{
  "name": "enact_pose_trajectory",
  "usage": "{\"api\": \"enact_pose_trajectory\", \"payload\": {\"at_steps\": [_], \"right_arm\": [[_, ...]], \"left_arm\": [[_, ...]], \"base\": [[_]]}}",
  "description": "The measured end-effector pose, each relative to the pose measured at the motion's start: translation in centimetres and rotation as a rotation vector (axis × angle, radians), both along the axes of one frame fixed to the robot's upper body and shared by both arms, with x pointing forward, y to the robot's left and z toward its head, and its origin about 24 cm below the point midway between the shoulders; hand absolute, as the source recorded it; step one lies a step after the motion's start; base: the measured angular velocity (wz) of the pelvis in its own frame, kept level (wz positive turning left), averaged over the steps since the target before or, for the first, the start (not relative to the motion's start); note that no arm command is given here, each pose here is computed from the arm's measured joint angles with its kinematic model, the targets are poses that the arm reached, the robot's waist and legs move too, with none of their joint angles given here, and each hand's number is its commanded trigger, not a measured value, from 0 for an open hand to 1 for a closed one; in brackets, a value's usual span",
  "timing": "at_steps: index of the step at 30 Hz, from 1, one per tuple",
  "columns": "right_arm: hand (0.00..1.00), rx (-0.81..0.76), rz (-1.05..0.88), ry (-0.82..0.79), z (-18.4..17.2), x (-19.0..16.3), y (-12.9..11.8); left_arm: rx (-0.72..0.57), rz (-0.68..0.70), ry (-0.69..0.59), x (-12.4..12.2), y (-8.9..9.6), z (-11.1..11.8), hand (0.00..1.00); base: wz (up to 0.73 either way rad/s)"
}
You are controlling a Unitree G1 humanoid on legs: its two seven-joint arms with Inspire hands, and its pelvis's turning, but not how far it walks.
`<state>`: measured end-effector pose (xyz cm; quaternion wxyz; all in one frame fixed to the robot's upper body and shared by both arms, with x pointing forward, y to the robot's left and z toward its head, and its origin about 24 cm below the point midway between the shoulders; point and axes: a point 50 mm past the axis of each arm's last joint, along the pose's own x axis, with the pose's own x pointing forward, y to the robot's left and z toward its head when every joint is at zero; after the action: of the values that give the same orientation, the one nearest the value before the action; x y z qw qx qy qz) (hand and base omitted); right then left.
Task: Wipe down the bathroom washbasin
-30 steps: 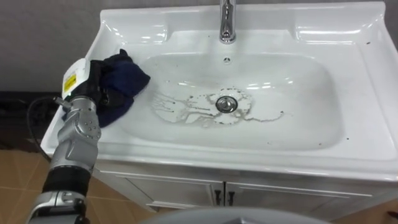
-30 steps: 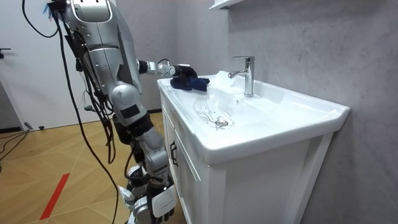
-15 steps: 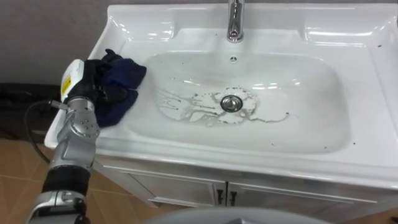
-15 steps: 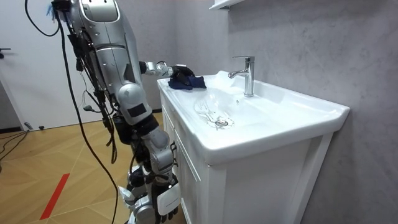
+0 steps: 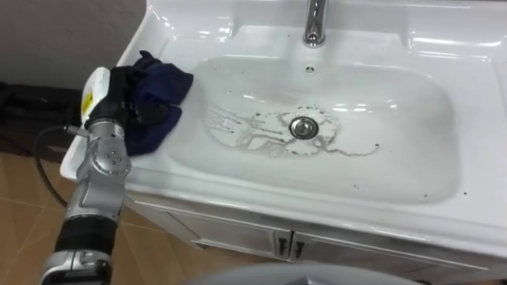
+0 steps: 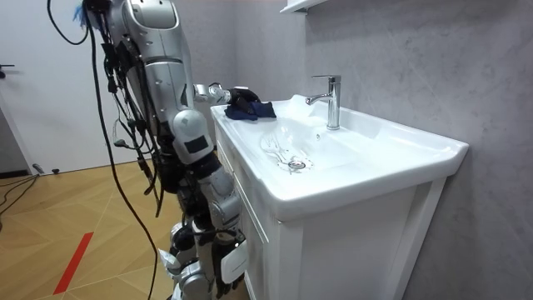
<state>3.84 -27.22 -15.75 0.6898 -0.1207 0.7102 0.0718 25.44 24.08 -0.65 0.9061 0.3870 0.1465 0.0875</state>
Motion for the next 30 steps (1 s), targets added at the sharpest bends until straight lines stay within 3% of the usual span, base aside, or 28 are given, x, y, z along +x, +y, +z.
{"api": "enact_pose_trajectory", "payload": {"at_steps": [14, 30], "right_arm": [[0.00, 0.039, -0.046, -0.040, -0.2, -0.3, 0.5], [0.00, 0.045, -0.033, -0.068, -0.2, -0.1, 0.5]], "left_arm": [[0.112, -0.103, -0.207, -0.3, -2.4, 4.7, 1.00], [0.133, -0.259, -0.259, 0.4, -6.0, 5.2, 1.00]], "base": [[0.08], [0.01]]}}
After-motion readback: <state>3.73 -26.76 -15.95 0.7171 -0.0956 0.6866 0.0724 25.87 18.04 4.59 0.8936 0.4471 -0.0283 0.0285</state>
